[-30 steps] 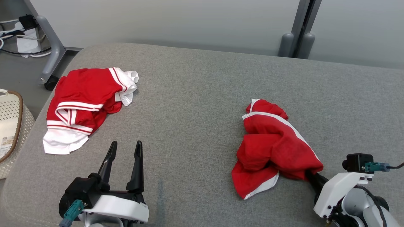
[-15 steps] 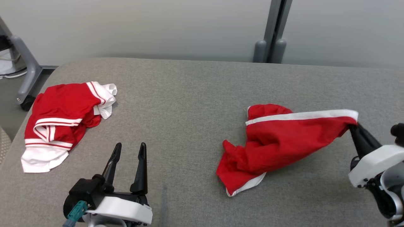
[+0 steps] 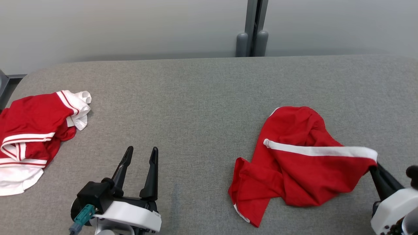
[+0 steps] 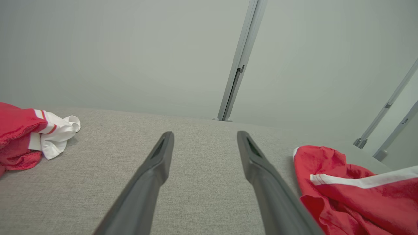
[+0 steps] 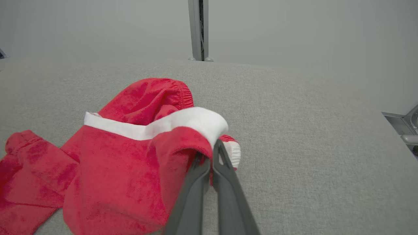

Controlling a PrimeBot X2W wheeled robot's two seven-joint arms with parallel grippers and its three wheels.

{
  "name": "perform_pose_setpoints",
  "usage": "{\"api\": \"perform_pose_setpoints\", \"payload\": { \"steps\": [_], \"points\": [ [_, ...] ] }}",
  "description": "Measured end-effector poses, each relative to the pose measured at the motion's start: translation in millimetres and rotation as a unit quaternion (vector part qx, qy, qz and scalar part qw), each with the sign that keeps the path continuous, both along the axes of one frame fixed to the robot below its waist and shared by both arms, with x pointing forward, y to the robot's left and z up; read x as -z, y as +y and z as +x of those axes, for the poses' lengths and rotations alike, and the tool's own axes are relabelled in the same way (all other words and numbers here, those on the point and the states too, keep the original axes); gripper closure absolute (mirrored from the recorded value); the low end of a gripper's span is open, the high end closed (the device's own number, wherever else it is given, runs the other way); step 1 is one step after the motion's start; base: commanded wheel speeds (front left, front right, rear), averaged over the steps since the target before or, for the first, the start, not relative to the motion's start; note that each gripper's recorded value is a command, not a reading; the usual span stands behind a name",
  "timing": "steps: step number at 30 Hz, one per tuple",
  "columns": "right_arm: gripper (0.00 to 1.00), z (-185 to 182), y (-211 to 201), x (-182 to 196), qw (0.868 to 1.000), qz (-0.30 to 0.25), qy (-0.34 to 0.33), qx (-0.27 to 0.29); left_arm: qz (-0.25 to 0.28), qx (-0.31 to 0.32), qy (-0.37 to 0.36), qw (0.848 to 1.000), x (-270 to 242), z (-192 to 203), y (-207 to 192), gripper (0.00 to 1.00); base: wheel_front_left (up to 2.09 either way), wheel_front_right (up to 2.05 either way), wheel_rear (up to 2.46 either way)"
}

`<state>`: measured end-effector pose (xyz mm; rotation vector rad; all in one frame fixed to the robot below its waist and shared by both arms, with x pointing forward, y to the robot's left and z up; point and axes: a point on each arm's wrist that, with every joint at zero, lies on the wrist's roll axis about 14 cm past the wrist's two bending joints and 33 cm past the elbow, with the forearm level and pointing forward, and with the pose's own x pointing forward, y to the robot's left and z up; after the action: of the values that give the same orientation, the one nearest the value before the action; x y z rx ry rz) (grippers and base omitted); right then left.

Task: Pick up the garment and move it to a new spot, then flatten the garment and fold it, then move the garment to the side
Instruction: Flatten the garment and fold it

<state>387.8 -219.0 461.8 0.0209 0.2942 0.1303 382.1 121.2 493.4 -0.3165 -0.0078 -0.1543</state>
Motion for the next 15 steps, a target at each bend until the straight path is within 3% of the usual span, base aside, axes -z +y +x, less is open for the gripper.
{"api": "perform_pose_setpoints", "payload": {
  "steps": [2,3,9,15],
  "points": [
    [0.42,-15,-3,23,0.999,0.006,0.043,0.010,0.001,0.006,0.003,1.000,2,1,-3,0.00,0.00,0.00,0.00],
    [0.00,-22,-4,33,0.998,0.007,0.062,0.014,0.001,0.009,0.003,1.000,2,2,-5,0.00,0.00,0.00,0.00],
    [0.00,-46,-19,56,0.992,0.013,0.119,0.043,0.006,0.021,0.003,1.000,2,3,-10,0.00,0.00,0.00,0.00],
    [0.00,-44,-44,21,0.993,0.050,0.044,0.100,0.008,0.025,-0.002,1.000,-4,1,-12,0.00,0.00,0.00,0.00]
  ]
}}
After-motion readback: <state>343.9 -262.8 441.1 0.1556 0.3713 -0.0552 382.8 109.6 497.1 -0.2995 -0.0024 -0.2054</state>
